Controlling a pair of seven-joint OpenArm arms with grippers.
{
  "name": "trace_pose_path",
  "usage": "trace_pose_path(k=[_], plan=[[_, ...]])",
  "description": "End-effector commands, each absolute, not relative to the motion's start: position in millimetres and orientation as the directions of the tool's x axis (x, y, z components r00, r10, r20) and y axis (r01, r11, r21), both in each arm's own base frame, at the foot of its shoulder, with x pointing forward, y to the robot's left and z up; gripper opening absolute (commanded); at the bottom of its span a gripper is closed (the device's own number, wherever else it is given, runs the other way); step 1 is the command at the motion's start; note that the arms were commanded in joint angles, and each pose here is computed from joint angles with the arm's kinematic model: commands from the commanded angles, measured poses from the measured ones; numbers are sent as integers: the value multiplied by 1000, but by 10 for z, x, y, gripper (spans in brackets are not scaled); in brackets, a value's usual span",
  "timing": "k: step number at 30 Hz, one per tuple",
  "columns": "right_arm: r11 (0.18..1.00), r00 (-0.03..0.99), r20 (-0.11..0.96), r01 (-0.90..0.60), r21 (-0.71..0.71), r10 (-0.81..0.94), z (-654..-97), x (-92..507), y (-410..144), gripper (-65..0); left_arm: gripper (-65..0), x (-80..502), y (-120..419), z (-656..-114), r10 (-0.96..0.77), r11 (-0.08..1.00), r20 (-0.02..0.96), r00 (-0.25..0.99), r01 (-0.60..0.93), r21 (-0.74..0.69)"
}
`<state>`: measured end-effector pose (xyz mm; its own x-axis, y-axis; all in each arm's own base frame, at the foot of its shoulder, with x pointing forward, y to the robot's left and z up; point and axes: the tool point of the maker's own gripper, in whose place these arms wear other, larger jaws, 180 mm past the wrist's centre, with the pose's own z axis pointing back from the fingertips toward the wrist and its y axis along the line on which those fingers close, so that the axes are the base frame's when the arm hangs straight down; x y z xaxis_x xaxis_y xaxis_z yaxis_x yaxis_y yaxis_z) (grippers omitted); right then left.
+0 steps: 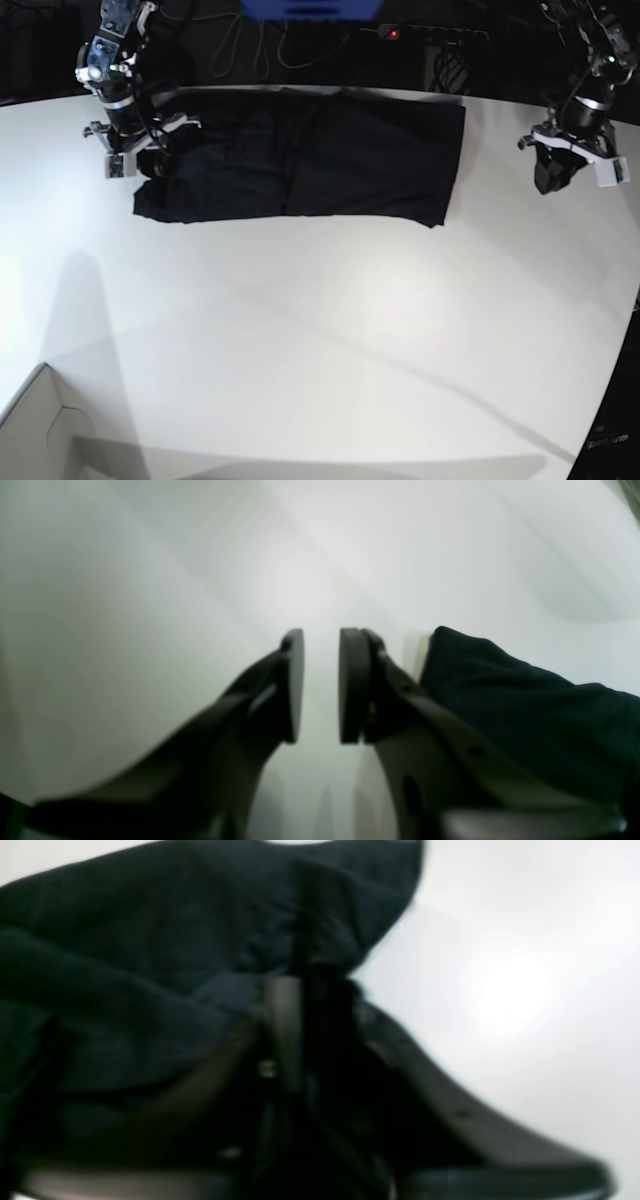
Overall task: Layout the t-shirt on the table in an organized manner, then fold the t-shirt properly
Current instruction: 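Move the right gripper to the strip's end and pinch it, then fold the pinched end with the right gripper over onto the stack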
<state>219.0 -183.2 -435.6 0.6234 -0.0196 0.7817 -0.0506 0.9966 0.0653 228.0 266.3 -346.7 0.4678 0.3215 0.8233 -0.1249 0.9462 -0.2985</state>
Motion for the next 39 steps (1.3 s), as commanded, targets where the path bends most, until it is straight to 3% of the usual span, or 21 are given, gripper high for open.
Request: trace_pose_path(k=[1, 6, 12, 21, 32, 39], plan=[[995, 671, 742, -79, 68, 3, -4453, 2081, -1762, -644, -529, 2322, 2685, -3346, 309, 950, 847, 433, -108, -292], [993, 662, 749, -102, 65, 19, -4403, 2088, -1697, -650, -530, 2323, 2688, -3344, 308, 951, 847, 433, -107, -291], [994, 565, 824, -108, 13, 51, -3946, 2268, -1665, -650, -530, 2322, 2685, -3346, 309, 950, 847, 433, -108, -292], [957, 435, 889, -290, -12, 143, -3386, 2303, -1023, -650, -531, 2222, 2742, -3617, 352, 936, 802, 482, -155, -317], [848, 360, 925, -521, 92, 121, -3124, 2166, 9, -650, -531, 2176, 2736, -3732, 376, 926, 781, 499, -175, -334], [721, 270, 959, -681, 127, 86, -2837, 2151, 752, -650, -531, 2127, 2670, -3839, 372, 926, 734, 569, -172, -336]])
